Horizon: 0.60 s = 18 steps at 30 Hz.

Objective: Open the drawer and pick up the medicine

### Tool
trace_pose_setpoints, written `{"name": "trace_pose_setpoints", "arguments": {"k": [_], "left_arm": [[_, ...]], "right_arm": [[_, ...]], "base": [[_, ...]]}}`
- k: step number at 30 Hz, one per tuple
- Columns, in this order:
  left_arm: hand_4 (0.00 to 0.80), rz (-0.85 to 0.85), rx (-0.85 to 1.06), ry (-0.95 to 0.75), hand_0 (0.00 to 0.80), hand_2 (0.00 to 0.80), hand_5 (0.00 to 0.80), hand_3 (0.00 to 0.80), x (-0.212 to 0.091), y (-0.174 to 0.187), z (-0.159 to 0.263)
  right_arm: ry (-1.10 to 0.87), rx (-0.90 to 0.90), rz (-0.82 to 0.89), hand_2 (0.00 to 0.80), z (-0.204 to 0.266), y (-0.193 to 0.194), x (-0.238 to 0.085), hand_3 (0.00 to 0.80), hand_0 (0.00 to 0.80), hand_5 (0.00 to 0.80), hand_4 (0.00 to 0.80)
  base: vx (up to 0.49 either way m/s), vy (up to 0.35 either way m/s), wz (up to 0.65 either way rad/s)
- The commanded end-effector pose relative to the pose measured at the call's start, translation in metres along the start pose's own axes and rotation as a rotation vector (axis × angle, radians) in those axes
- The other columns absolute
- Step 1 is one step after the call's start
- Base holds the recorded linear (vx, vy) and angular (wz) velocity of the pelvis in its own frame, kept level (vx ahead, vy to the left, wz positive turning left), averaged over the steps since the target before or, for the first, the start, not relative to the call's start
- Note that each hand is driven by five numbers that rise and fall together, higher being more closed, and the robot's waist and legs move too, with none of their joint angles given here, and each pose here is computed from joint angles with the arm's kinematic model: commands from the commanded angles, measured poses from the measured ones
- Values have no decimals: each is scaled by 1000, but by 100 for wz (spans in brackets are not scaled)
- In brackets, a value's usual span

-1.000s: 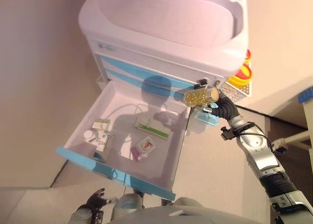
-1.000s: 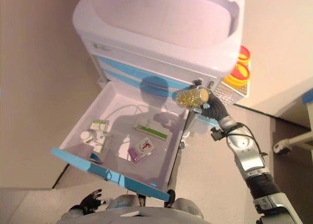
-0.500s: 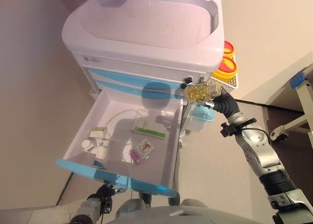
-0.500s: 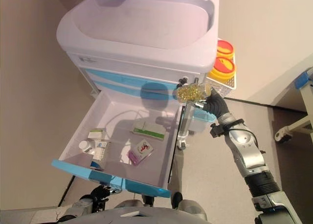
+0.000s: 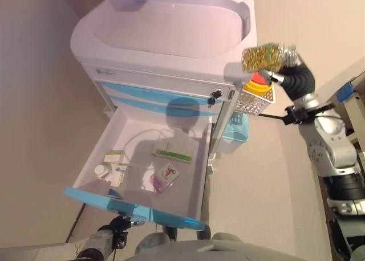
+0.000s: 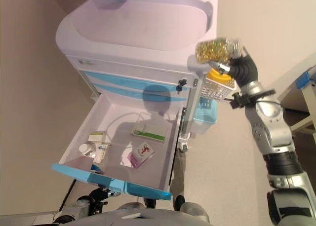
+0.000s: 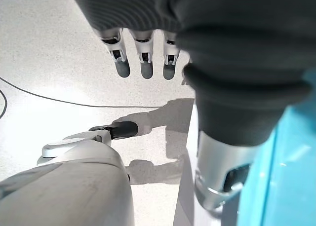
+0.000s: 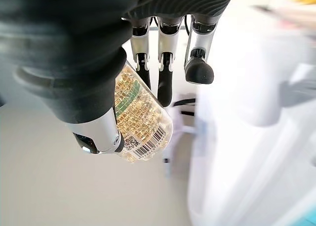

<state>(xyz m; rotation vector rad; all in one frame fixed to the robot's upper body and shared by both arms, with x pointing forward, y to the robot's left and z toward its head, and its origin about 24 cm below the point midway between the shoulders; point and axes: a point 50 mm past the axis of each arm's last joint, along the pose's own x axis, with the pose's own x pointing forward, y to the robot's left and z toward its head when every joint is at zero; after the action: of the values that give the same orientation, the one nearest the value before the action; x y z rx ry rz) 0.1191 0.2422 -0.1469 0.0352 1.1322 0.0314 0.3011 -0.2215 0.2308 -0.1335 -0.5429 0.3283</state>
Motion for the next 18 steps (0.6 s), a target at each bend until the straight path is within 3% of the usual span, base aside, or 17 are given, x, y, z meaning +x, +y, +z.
{"name": "trace_pose_setpoints", "arguments": {"k": [1,9,18], "left_arm": [[0,31,12,-24,0,0,0,0,-1,20,19],[0,52,19,10,0,0,0,0,0,25,23],[0,96,28,76,0,0,0,0,-5,37,11]], "right_arm": [[-108,-56,8,800,32,-8,26,800,800,800,800],[107,-373,-16,800,46,-47,74,800,800,800,800],[395,-700,-73,800,56,-85,98,800,800,800,800]], "base": [[23,26,5],[37,14,13],[63,7,29]]}}
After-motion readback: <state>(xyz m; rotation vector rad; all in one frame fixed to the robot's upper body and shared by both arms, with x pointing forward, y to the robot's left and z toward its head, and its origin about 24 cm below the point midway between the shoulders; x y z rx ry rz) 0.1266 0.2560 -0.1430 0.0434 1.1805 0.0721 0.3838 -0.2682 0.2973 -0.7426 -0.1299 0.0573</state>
